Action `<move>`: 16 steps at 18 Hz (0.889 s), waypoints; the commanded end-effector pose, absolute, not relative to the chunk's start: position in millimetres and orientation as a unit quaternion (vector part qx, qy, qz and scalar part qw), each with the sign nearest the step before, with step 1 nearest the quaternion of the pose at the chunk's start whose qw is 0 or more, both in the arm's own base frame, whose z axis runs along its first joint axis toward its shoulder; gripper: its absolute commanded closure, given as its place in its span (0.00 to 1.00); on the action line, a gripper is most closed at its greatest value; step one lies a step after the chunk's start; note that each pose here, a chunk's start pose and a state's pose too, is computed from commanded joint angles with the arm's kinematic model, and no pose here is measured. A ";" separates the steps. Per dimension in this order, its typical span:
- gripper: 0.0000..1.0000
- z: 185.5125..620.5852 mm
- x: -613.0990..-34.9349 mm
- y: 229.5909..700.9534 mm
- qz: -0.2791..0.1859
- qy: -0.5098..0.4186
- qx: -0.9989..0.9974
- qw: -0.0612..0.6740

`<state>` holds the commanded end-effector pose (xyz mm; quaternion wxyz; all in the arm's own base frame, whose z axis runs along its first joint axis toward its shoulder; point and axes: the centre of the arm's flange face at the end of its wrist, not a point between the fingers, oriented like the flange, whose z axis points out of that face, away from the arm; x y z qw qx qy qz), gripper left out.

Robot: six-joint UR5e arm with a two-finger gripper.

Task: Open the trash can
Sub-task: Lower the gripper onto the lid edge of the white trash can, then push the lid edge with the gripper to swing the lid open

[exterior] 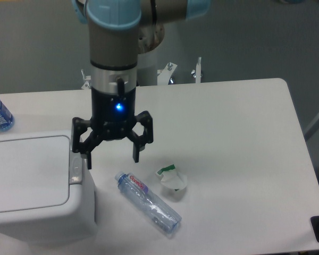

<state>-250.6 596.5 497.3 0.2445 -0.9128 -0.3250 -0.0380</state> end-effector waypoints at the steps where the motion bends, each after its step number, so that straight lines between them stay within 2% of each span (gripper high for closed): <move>1: 0.00 493.7 -247.0 599.5 -0.039 -0.322 -0.914 0.242; 16: 0.00 479.7 -246.5 602.1 -0.043 -0.324 -0.917 0.231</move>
